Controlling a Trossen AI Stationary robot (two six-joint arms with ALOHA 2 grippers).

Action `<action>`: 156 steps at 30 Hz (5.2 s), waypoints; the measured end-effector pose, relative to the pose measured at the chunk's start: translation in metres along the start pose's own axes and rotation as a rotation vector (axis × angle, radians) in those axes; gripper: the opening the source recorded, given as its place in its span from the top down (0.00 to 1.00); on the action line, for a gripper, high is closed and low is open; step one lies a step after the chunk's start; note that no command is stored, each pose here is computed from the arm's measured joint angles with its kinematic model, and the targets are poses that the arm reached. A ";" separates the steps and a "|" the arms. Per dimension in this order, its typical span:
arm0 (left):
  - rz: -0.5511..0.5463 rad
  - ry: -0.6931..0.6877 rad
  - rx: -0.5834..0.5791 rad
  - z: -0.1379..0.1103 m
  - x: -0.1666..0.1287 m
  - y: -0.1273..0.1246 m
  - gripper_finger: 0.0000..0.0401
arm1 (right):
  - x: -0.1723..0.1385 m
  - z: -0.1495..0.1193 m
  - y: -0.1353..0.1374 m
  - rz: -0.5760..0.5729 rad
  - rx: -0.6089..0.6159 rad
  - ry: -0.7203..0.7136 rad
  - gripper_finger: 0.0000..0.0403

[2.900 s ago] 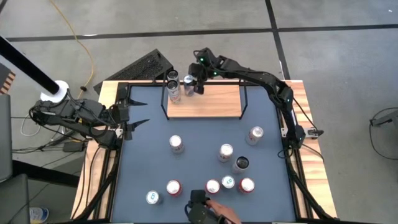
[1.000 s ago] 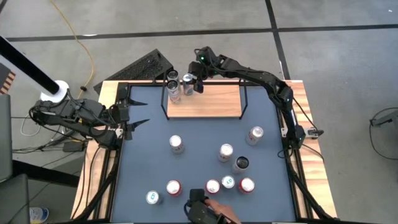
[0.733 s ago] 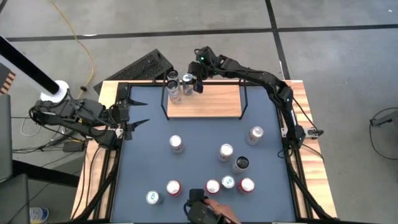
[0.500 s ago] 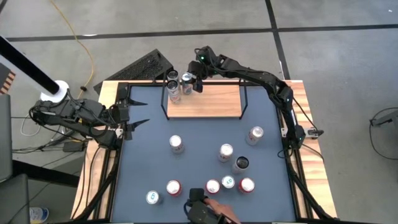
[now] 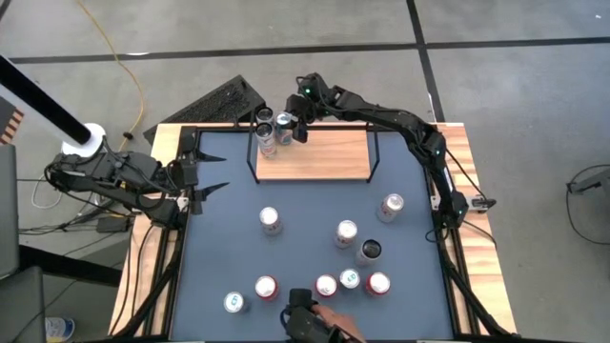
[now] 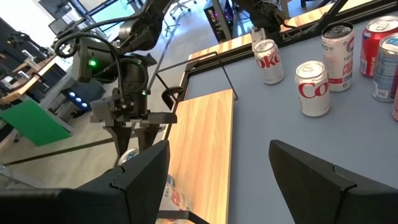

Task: Place canned beverage on shelf
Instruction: Put the top blue soda can on the shelf, then put the left blue soda can aligned with the other blue soda can on the shelf

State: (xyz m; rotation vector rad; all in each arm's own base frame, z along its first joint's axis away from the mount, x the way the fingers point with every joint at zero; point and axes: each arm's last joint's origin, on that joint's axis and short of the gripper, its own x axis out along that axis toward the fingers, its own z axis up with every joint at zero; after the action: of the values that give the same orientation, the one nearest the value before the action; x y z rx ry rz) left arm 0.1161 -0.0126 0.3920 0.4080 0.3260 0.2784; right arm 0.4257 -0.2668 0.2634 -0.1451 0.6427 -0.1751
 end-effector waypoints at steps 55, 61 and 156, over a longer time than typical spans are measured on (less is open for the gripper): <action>0.000 0.000 0.008 0.000 0.000 0.000 0.34 | -0.015 0.030 0.013 -0.131 -0.029 0.044 0.31; 0.000 0.000 0.007 0.000 0.000 0.000 0.34 | -0.040 0.051 0.010 -0.121 -0.052 0.072 0.31; -0.772 0.621 -0.082 0.023 0.047 -0.250 0.17 | -0.304 0.095 0.296 0.121 -0.046 0.280 0.31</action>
State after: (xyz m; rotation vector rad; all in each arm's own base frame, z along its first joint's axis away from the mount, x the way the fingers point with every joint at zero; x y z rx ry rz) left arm 0.2166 -0.2248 0.2928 0.0820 1.0421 -0.3528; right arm 0.2788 0.0927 0.4598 -0.1263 0.9321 -0.0643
